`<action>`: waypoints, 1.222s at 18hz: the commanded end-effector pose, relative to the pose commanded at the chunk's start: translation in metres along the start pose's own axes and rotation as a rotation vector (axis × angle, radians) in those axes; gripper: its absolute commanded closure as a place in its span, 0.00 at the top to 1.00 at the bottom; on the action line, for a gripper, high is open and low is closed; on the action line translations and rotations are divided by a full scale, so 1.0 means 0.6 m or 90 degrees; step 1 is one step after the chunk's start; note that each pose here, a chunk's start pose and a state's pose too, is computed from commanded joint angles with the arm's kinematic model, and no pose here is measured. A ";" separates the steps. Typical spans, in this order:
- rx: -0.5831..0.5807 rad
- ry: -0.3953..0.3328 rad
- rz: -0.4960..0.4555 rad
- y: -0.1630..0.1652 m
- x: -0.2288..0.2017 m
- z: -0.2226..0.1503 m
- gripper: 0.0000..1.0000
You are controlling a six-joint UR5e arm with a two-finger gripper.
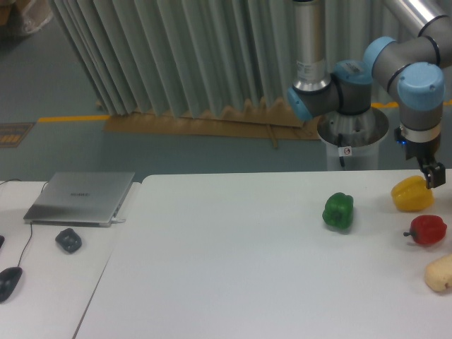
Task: Place the yellow pepper in a basket
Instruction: 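Lower the open gripper down onto the yellow pepper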
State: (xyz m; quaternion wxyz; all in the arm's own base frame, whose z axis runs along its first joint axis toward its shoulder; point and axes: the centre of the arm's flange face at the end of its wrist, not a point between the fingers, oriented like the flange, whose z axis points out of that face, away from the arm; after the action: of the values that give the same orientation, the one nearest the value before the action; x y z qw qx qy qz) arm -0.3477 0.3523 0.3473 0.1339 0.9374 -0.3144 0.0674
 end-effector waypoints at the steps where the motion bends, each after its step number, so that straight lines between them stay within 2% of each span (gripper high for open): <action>1: 0.001 0.007 0.003 -0.004 -0.001 0.009 1.00; 4: 0.002 0.022 0.007 -0.009 -0.010 0.028 1.00; 5: 0.004 0.021 0.006 -0.008 -0.012 0.030 1.00; 6: 0.011 0.000 0.005 -0.007 -0.018 0.023 1.00; 7: 0.009 -0.022 0.038 -0.008 -0.025 0.023 1.00; 9: 0.009 -0.030 0.091 -0.005 -0.024 0.028 1.00; 15: 0.013 -0.036 0.083 0.011 -0.024 0.060 1.00; 18: 0.010 -0.016 0.089 0.004 -0.011 0.085 1.00; 22: 0.007 -0.021 0.087 0.003 0.007 0.078 1.00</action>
State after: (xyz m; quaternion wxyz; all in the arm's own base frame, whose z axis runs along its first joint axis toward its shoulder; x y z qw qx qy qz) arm -0.3438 0.3349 0.3040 0.1185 0.9154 -0.3795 0.0627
